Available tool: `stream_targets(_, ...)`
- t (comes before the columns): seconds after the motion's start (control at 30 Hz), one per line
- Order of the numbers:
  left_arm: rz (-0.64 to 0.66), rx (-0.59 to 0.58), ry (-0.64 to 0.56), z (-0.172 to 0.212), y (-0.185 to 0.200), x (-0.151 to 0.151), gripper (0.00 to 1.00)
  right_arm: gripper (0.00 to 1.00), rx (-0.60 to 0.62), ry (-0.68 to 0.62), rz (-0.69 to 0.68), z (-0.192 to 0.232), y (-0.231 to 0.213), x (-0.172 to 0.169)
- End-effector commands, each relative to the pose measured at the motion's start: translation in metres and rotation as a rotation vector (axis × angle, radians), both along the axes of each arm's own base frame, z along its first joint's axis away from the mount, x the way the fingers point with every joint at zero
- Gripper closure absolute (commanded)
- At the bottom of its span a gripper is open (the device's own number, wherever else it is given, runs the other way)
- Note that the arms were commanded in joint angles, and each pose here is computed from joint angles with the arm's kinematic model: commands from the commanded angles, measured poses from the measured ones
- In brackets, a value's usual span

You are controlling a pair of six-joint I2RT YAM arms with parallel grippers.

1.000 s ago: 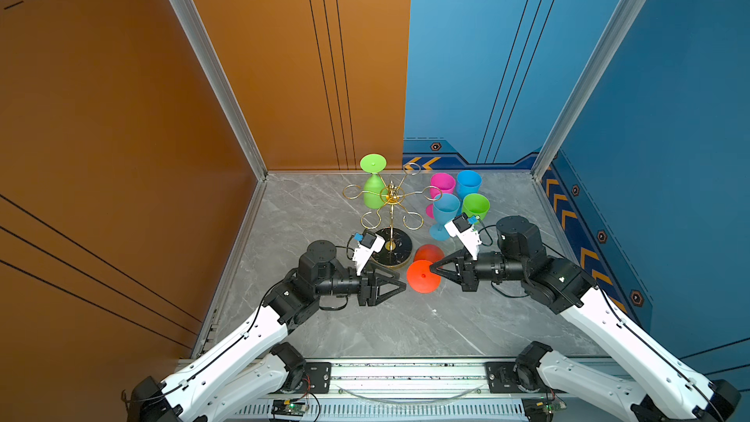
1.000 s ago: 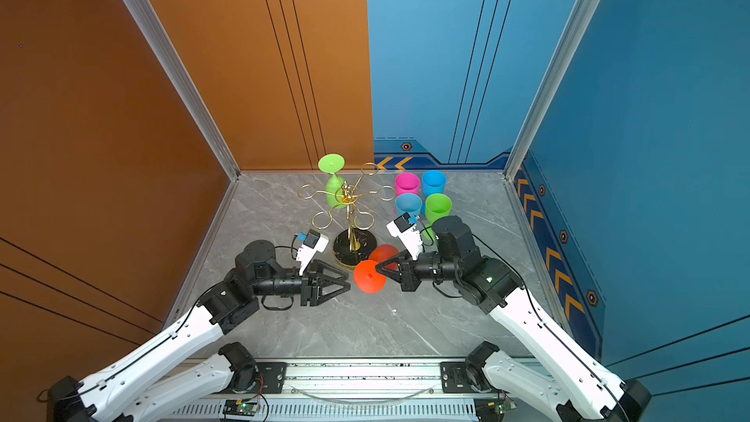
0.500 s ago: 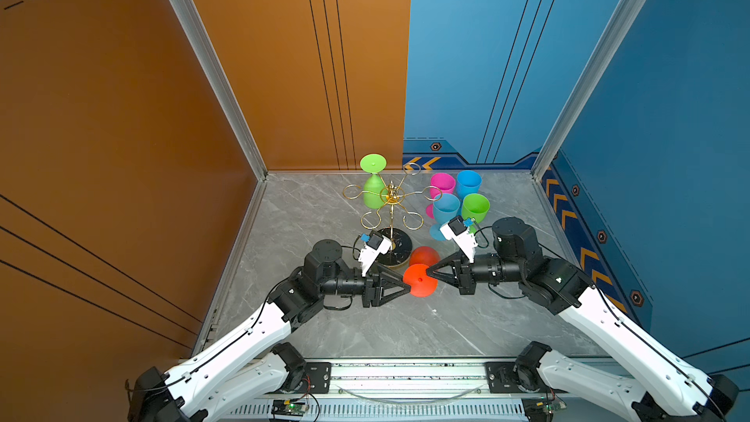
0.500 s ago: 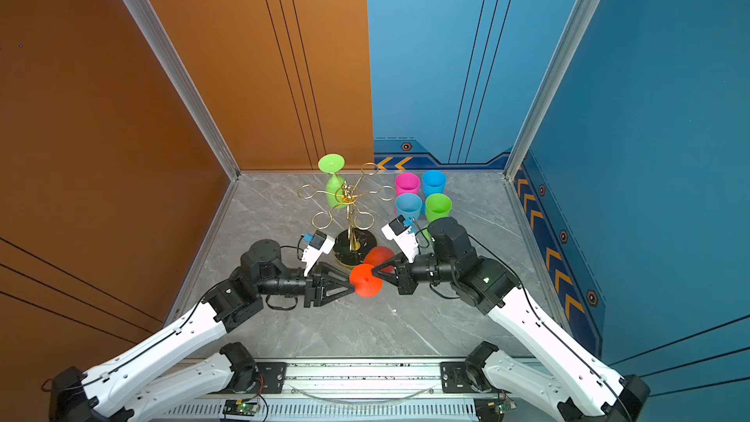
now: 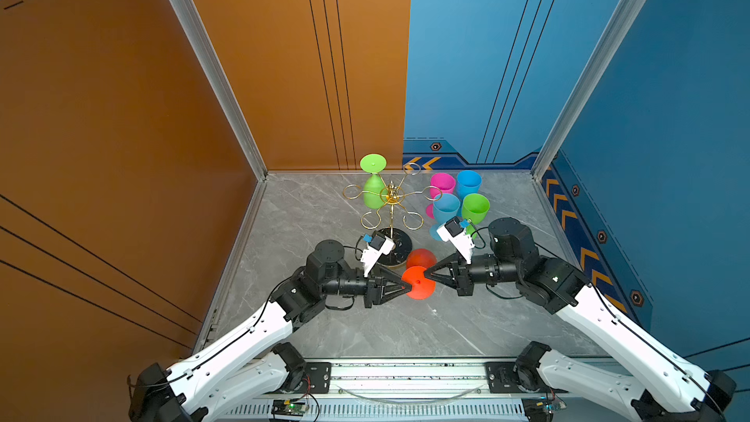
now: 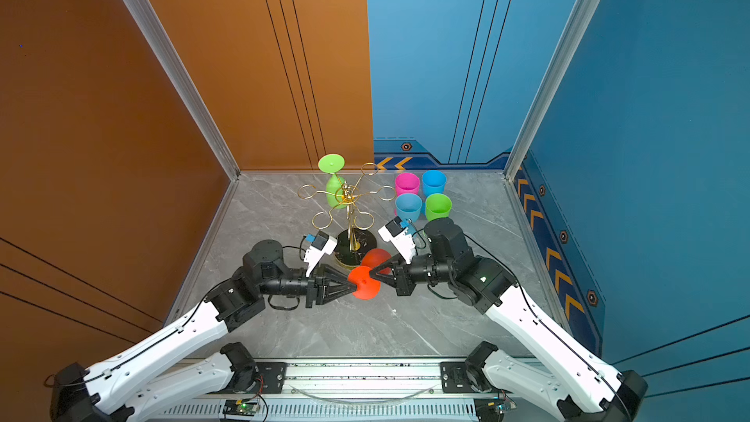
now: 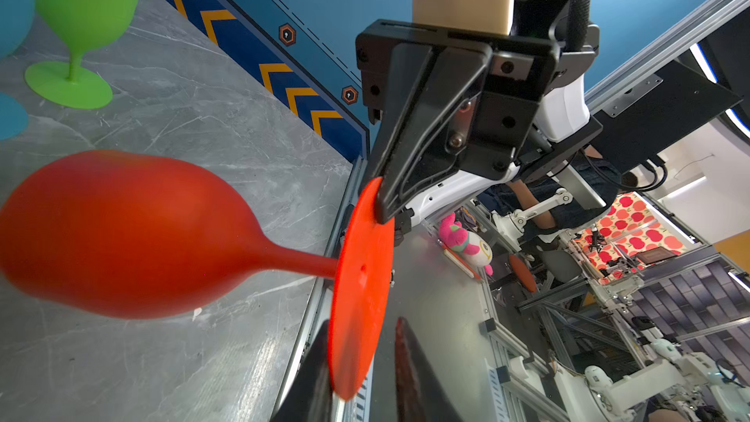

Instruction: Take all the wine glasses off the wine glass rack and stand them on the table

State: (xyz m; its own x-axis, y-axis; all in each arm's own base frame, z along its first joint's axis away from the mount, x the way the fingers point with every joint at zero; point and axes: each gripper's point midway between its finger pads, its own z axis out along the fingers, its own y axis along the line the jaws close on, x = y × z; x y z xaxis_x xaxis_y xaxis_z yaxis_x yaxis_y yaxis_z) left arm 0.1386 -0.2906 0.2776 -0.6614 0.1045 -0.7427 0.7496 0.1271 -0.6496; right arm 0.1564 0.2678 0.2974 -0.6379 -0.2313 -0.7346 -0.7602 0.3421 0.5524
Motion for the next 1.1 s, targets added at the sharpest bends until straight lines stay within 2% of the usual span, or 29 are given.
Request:
stream_targets(0.0,-0.036,-0.046,-0.047,0.02,-0.004,-0.007,0.8,1.0,0.015,-0.04,0.017,0.006,0.003,0.0)
stream_targets(0.2,-0.041,-0.046,-0.046,0.019,-0.005,-0.008,0.89,1.0,0.014,-0.04,0.016,0.005,0.002,0.0)
stream_targets(0.6,-0.048,-0.05,-0.052,0.019,-0.004,-0.011,1.0,0.95,0.008,-0.045,0.005,0.005,0.0,0.0)
stream_targets(1.07,-0.047,-0.04,-0.076,0.012,-0.003,-0.012,1.0,0.63,-0.016,-0.057,-0.012,0.013,-0.007,-0.003)
